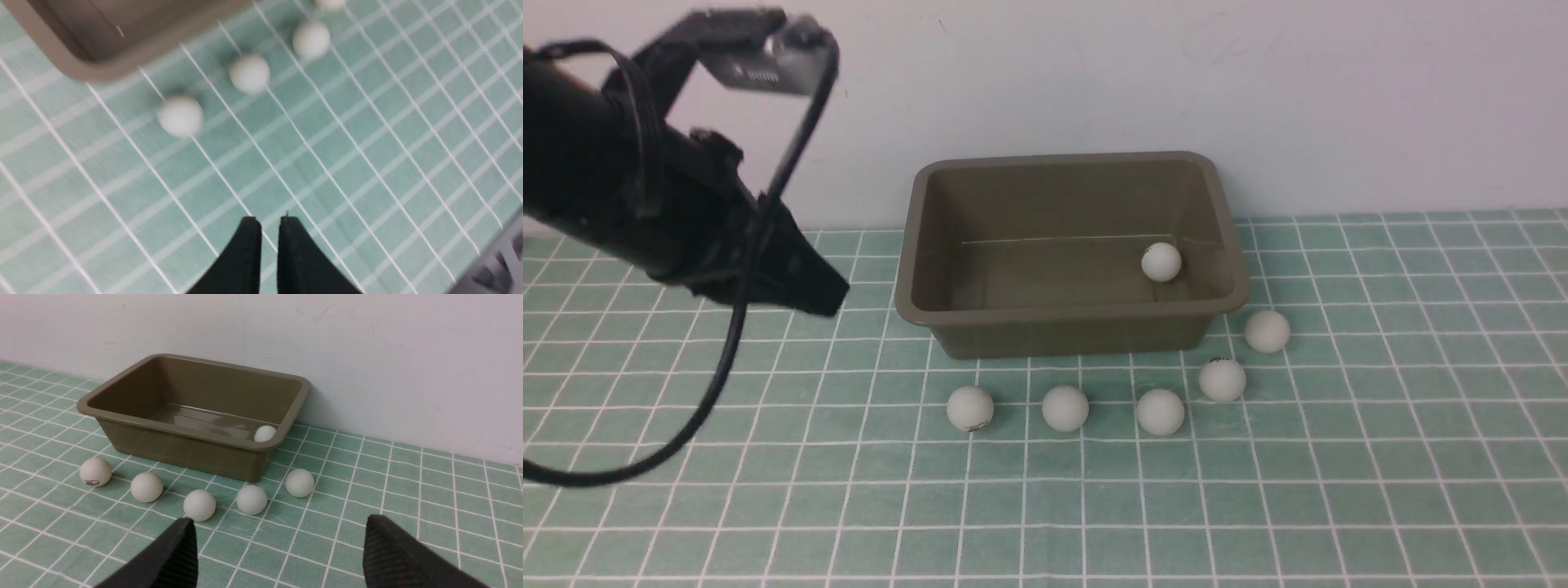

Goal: Put the table tennis balls in the box on the green coffee tablecloth.
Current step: 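Reach for and grasp a ping pong ball on the table beside the basket, then drop the ball into the bin, then reach for and grasp a ping pong ball on the table beside the basket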

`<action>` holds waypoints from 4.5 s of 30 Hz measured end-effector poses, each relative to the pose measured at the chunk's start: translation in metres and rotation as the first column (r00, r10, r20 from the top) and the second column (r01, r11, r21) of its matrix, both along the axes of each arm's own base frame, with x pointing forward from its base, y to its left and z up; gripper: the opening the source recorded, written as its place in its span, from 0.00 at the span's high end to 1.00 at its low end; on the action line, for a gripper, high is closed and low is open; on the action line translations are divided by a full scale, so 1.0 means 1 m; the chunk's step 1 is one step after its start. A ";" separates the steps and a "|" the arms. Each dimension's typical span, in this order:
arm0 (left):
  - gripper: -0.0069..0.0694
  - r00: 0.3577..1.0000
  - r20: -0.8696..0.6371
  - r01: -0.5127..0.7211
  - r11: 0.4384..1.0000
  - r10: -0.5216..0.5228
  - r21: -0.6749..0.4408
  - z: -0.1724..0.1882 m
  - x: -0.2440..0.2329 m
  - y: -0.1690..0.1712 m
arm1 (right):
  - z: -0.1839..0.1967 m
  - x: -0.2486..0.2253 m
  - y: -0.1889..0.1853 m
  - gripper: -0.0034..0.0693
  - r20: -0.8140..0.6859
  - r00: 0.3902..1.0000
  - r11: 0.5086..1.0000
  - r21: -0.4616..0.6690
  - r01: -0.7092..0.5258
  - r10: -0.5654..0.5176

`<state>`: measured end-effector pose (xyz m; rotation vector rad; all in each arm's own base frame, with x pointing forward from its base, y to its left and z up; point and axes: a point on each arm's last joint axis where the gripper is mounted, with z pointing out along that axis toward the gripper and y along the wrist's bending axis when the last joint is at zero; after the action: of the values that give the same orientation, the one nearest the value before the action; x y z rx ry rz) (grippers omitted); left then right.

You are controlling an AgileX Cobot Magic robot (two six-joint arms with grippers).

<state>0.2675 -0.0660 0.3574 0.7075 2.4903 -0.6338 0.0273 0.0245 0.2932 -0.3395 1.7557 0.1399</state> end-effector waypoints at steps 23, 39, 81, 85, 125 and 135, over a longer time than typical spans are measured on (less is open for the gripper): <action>0.80 0.978 0.189 -0.102 0.992 0.085 0.077 -0.139 -0.014 -0.071 | 0.000 0.000 0.000 0.27 0.000 1.000 1.000 -0.002 0.001 -0.001; 0.27 0.971 0.151 -0.194 0.979 0.183 0.066 -0.172 0.016 -0.082 | 0.001 0.000 0.000 0.27 0.005 1.000 1.000 0.004 0.001 -0.001; 0.50 0.967 0.227 -0.124 0.992 0.115 0.026 -0.139 0.017 -0.086 | 0.001 0.000 0.000 0.27 0.007 1.000 1.000 0.005 0.001 -0.001; 0.50 0.896 0.419 -0.169 0.985 0.147 0.016 -0.114 0.022 -0.079 | 0.001 0.000 0.000 0.27 0.007 1.000 1.000 0.005 0.001 -0.001; 0.65 0.970 0.237 0.033 0.993 -0.060 0.113 -0.026 0.031 -0.065 | -0.002 -0.001 0.001 0.27 -0.019 1.000 1.000 -0.002 -0.009 0.009; 0.65 0.995 0.073 0.050 0.987 -0.062 0.151 -0.036 0.010 -0.066 | -0.002 -0.001 0.001 0.27 -0.019 1.000 1.000 -0.002 -0.009 0.009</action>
<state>0.2778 -0.1316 0.3219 0.8442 2.4719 -0.4340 0.0267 0.0252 0.2915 -0.3485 1.7738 0.1485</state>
